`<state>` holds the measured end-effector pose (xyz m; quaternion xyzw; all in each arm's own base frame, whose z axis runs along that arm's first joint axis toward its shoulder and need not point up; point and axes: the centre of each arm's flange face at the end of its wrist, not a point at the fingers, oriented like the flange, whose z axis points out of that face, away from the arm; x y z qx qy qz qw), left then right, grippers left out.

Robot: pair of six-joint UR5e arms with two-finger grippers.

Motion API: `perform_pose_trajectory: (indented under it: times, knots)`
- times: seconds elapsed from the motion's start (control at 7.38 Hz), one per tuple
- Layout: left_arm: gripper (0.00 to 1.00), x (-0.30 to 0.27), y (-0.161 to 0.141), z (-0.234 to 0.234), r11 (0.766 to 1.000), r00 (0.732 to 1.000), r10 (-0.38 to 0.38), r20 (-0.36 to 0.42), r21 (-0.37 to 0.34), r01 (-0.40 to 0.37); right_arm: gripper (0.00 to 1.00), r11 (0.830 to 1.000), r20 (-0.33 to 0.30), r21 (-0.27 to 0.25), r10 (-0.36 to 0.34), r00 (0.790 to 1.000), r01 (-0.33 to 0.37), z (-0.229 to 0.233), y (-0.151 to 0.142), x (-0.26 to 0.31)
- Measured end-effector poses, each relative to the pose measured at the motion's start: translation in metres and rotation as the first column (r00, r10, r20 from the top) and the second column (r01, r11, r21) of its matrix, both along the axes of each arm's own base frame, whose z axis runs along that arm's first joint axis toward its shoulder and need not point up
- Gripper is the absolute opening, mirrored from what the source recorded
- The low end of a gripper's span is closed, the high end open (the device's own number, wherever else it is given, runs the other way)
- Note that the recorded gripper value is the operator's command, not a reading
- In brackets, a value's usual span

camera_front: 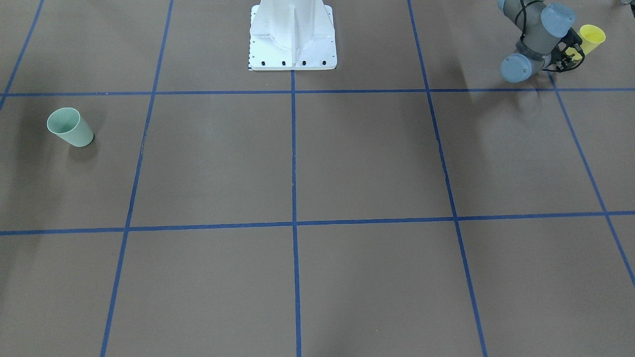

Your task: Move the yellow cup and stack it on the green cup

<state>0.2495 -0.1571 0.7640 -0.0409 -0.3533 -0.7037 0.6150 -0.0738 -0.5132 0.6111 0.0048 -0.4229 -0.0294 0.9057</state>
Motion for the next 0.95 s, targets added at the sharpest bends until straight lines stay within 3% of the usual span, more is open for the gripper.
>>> perform_pose_trajectory:
  times: [0.54, 0.95]
  knots:
    - [0.99, -0.027, 0.013, 0.021, 1.000, 0.998, -0.009, 0.067, -0.012, 0.009, 1.00, 1.000, 0.010, 0.008, -0.003, 1.000, 0.003, 0.002, 0.006, 0.000]
    - [0.99, -0.014, 0.012, 0.012, 1.000, 0.998, -0.010, 0.059, 0.005, 0.010, 1.00, 1.000, 0.016, -0.003, -0.006, 1.000, 0.006, 0.006, 0.011, 0.000]
